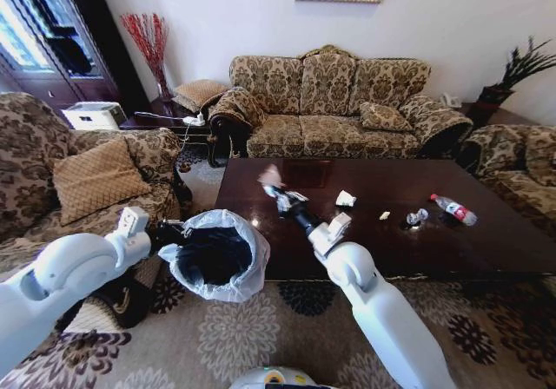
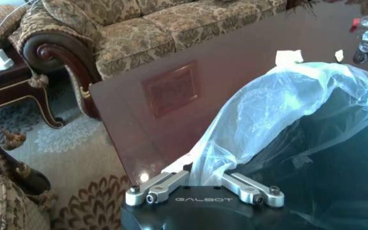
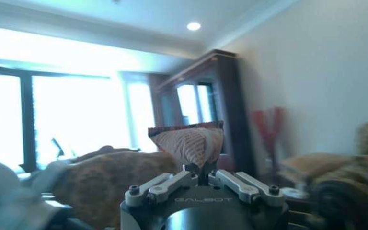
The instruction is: Move to the front of the table and place the trash on the table into the trash bin.
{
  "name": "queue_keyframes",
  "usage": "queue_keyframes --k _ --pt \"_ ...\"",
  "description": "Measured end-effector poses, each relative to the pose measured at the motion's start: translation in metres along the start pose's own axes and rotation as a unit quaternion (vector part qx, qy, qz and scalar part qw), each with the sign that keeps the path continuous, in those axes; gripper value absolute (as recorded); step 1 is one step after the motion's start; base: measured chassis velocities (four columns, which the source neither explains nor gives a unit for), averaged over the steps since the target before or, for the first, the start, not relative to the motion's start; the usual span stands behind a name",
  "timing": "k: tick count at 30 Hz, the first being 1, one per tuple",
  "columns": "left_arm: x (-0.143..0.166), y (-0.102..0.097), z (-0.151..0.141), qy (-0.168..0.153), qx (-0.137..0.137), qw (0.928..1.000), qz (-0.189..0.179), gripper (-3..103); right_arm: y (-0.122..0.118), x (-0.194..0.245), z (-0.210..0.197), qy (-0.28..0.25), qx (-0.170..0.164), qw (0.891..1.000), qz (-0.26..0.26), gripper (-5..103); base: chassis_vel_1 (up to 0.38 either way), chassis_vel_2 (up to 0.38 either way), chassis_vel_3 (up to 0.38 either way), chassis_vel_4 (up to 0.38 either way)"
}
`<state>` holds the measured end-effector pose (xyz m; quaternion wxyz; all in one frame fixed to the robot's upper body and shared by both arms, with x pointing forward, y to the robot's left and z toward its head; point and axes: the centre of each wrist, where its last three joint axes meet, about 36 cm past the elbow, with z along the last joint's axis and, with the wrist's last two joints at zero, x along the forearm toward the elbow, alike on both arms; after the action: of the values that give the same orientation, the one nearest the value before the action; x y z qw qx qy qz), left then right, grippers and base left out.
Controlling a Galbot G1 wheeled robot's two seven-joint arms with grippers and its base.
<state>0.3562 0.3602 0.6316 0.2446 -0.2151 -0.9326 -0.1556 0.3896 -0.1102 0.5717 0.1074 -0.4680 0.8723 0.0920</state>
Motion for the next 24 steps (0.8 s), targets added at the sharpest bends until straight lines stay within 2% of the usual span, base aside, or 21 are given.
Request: queue_keyframes --k 1,3,5,13,18,22,23,24 --pt "0.000 0.000 0.000 0.000 0.000 1.0000 0.000 0 0.000 0.000 0.000 0.000 0.000 1.000 0.000 1 0.000 0.000 0.000 0.000" --pt "0.000 0.000 0.000 0.000 0.000 1.0000 0.000 0 0.021 -0.008 -0.005 0.006 -0.002 0.998 -0.066 0 0.000 0.000 0.000 0.000" --pt "0.000 0.000 0.000 0.000 0.000 1.0000 0.000 0 0.029 -0.013 0.005 0.021 0.002 0.995 -0.101 0 0.000 0.000 0.000 0.000" --pt "0.000 0.000 0.000 0.000 0.000 1.0000 0.000 0 0.040 0.004 0.044 0.066 -0.009 0.991 -0.112 0 0.000 0.000 0.000 0.000" --pt "0.000 0.000 0.000 0.000 0.000 1.0000 0.000 0 0.041 0.009 0.048 0.074 -0.002 0.990 -0.116 -1 0.000 0.000 0.000 0.000" --pt "0.000 0.000 0.000 0.000 0.000 1.0000 0.000 0 0.040 0.013 0.049 0.077 0.000 0.991 -0.113 20 0.000 0.000 0.000 0.000" --pt "0.000 0.000 0.000 0.000 0.000 1.0000 0.000 0 0.040 0.013 0.049 0.077 0.000 0.991 -0.113 20 0.000 0.000 0.000 0.000" --pt "0.000 0.000 0.000 0.000 0.000 1.0000 0.000 0 0.040 0.014 0.049 0.077 0.001 0.991 -0.112 25 0.000 0.000 0.000 0.000"
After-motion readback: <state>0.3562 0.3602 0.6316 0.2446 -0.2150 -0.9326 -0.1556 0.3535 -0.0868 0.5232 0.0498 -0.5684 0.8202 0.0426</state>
